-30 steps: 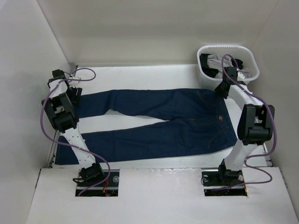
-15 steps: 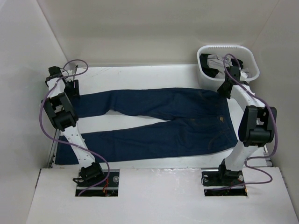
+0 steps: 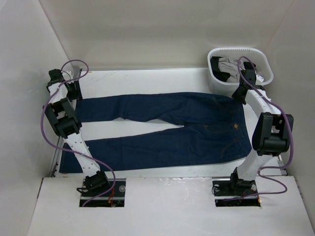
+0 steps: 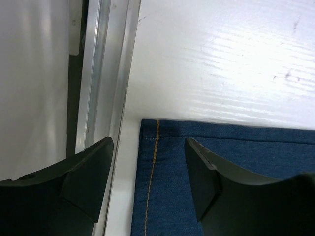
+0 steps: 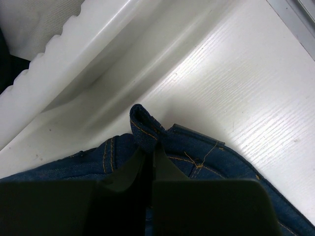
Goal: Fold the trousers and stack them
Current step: Fold the trousers
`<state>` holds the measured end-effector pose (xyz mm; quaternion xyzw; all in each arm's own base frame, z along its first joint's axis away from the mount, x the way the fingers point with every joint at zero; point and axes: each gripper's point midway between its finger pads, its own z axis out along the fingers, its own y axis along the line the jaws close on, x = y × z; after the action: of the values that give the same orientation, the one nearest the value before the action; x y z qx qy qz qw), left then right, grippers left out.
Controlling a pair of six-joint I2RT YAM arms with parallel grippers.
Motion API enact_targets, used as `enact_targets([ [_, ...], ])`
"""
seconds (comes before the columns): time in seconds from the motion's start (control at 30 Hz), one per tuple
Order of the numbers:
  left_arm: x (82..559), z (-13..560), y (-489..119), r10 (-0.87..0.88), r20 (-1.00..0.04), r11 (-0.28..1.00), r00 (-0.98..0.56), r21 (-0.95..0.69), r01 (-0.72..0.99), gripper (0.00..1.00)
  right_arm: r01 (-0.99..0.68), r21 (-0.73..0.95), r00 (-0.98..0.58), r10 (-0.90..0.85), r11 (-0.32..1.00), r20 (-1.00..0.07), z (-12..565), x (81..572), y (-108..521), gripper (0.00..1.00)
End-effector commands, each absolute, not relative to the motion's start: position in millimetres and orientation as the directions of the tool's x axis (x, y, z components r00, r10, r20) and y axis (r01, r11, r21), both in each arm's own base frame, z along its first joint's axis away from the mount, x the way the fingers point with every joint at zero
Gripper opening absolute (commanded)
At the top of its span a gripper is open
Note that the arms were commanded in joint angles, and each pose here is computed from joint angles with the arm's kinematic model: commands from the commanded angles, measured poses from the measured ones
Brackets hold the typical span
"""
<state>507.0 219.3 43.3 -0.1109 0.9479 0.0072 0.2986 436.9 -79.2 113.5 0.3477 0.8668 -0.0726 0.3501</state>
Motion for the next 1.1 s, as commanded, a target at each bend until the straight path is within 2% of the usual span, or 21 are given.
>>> enact_targets([
  [0.0, 524, 63, 210, -0.203, -0.628, 0.978, -0.751, -0.09, -0.19, 0.59, 0.645, 0.11, -0.49, 0.52, 0.756, -0.699, 131, 442, -82, 0.0],
  [0.17, 511, 30, 209, -0.225, -0.526, 0.973, -0.82, -0.076, -0.219, 0.53, 0.644, 0.119, -0.479, 0.519, 0.756, -0.708, 137, 444, -81, 0.0],
  [0.27, 498, 18, 199, -0.217, -0.472, 0.976, -0.854, -0.085, -0.201, 0.45, 0.65, 0.123, -0.471, 0.524, 0.75, -0.71, 139, 443, -83, 0.0],
  [0.3, 495, 15, 196, -0.21, -0.461, 0.978, -0.862, -0.092, -0.189, 0.35, 0.65, 0.122, -0.472, 0.525, 0.75, -0.709, 138, 443, -83, 0.0],
  [0.33, 494, 12, 192, -0.202, -0.454, 0.979, -0.868, -0.097, -0.177, 0.19, 0.651, 0.124, -0.47, 0.526, 0.749, -0.709, 139, 443, -83, 0.0],
  [0.4, 494, 9, 190, -0.195, -0.453, 0.981, -0.87, -0.087, -0.174, 0.03, 0.65, 0.124, -0.472, 0.527, 0.75, -0.707, 137, 443, -82, 0.0],
  [0.43, 495, 8, 186, -0.188, -0.455, 0.982, -0.87, -0.091, -0.164, 0.0, 0.652, 0.127, -0.47, 0.531, 0.747, -0.705, 136, 444, -81, 0.0],
  [0.53, 505, 20, 177, -0.126, -0.499, 0.992, -0.858, -0.067, -0.107, 0.0, 0.659, 0.16, -0.452, 0.556, 0.735, -0.698, 136, 446, -78, 0.0],
  [0.67, 534, 68, 189, -0.046, -0.631, 0.996, -0.774, 0.026, -0.08, 0.0, 0.644, 0.213, -0.407, 0.565, 0.735, -0.718, 154, 461, -78, 0.0],
  [0.73, 556, 113, 206, 0.016, -0.717, 0.991, -0.697, 0.106, -0.086, 0.0, 0.63, 0.249, -0.354, 0.557, 0.736, -0.751, 177, 475, -84, 0.0],
  [0.87, 588, 201, 233, 0.146, -0.82, 0.958, -0.553, 0.258, -0.129, 0.0, 0.577, 0.351, -0.231, 0.559, 0.738, -0.797, 229, 499, -92, 0.0],
  [0.97, 601, 250, 242, 0.222, -0.854, 0.933, -0.471, 0.327, -0.153, 0.0, 0.565, 0.427, -0.13, 0.588, 0.706, -0.798, 254, 497, -105, 0.0],
  [1.07, 606, 287, 244, 0.282, -0.868, 0.91, -0.409, 0.377, -0.171, 0.0, 0.549, 0.498, -0.074, 0.632, 0.671, -0.771, 256, 491, -118, 0.0],
])
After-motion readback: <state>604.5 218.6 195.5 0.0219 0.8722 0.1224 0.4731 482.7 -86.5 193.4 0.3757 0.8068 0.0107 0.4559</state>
